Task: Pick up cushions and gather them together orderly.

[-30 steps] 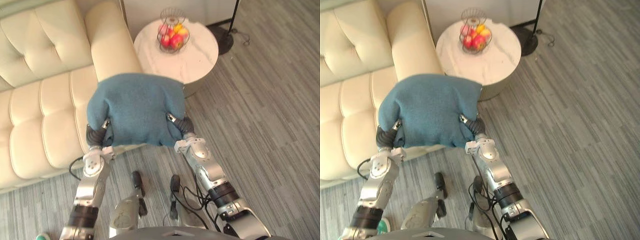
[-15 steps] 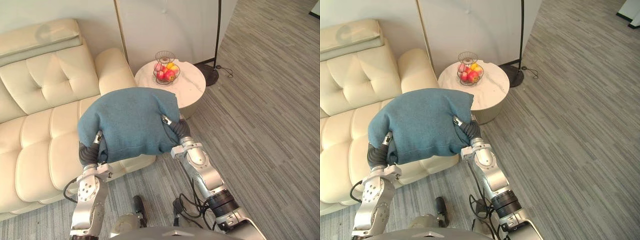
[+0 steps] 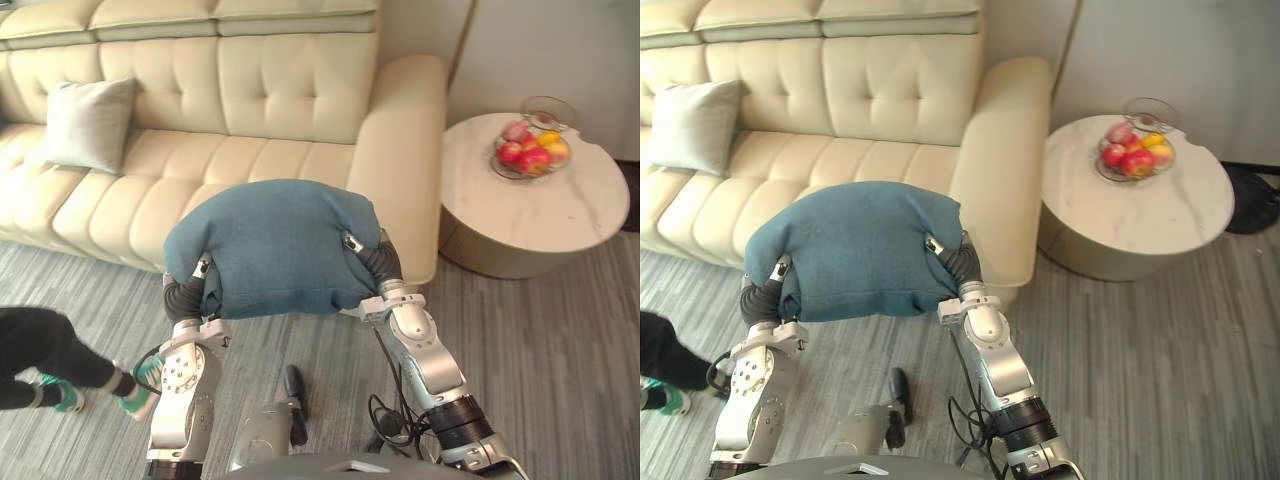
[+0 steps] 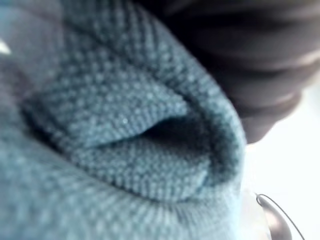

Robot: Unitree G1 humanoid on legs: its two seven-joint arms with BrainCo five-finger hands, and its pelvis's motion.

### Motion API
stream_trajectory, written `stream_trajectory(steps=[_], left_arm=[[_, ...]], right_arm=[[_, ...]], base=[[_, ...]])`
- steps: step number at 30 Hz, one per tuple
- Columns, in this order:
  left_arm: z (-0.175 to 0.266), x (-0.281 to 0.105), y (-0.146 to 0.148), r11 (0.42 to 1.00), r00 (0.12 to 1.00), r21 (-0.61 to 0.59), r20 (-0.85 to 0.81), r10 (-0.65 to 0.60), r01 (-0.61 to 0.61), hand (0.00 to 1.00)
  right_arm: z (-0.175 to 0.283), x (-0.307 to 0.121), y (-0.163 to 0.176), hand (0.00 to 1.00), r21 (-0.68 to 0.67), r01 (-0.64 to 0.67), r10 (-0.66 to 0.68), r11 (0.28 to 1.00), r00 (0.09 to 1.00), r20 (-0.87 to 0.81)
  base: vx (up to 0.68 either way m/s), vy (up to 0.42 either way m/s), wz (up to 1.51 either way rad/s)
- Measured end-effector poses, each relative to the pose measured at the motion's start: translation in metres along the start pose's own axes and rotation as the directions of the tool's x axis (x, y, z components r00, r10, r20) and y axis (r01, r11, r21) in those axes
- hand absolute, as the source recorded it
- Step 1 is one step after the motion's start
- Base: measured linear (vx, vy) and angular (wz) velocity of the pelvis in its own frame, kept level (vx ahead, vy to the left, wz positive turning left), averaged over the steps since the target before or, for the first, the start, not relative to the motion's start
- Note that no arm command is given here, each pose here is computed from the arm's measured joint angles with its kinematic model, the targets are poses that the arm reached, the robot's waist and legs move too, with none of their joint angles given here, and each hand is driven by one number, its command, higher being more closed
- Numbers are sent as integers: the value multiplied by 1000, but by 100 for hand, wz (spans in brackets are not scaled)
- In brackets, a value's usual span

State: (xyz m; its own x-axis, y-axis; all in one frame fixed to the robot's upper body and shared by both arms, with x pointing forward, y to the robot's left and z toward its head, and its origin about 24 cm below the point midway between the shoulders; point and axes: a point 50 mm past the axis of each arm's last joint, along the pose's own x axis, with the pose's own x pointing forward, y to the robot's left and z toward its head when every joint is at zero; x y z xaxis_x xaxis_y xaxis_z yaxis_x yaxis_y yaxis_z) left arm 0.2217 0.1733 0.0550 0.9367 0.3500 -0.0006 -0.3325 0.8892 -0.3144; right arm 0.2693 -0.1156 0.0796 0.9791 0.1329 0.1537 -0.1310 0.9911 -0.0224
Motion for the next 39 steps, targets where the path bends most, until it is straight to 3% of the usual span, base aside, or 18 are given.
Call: stream_trajectory(steps=[9, 17, 26, 31, 39], left_arm=[[2, 15, -7, 1000, 999, 8, 19, -28, 28, 100], [-7, 6, 7, 999, 1000, 42, -24, -16, 17, 100], [-2, 11, 0, 996, 998, 52, 2, -69, 69, 100], [-3, 14, -9, 996, 996, 19, 0, -90, 90, 100], [-13, -6, 7, 999, 998, -42, -56, -36, 34, 100]], right_arm=[[-3, -3, -2, 100, 45, 55, -54, 997, 998, -11], [-33, -18, 4, 100, 210, 64, -33, 976, 988, -148], [-27, -16, 2, 100, 303, 61, -25, 951, 992, -122], [-18, -13, -6, 100, 271, 39, -18, 962, 997, -80], [-2, -30, 2, 100, 289, -8, 14, 957, 1000, -17]], base=[[90, 387, 48], [162, 267, 16], [309, 56, 14], [517, -36, 25], [368, 122, -88]])
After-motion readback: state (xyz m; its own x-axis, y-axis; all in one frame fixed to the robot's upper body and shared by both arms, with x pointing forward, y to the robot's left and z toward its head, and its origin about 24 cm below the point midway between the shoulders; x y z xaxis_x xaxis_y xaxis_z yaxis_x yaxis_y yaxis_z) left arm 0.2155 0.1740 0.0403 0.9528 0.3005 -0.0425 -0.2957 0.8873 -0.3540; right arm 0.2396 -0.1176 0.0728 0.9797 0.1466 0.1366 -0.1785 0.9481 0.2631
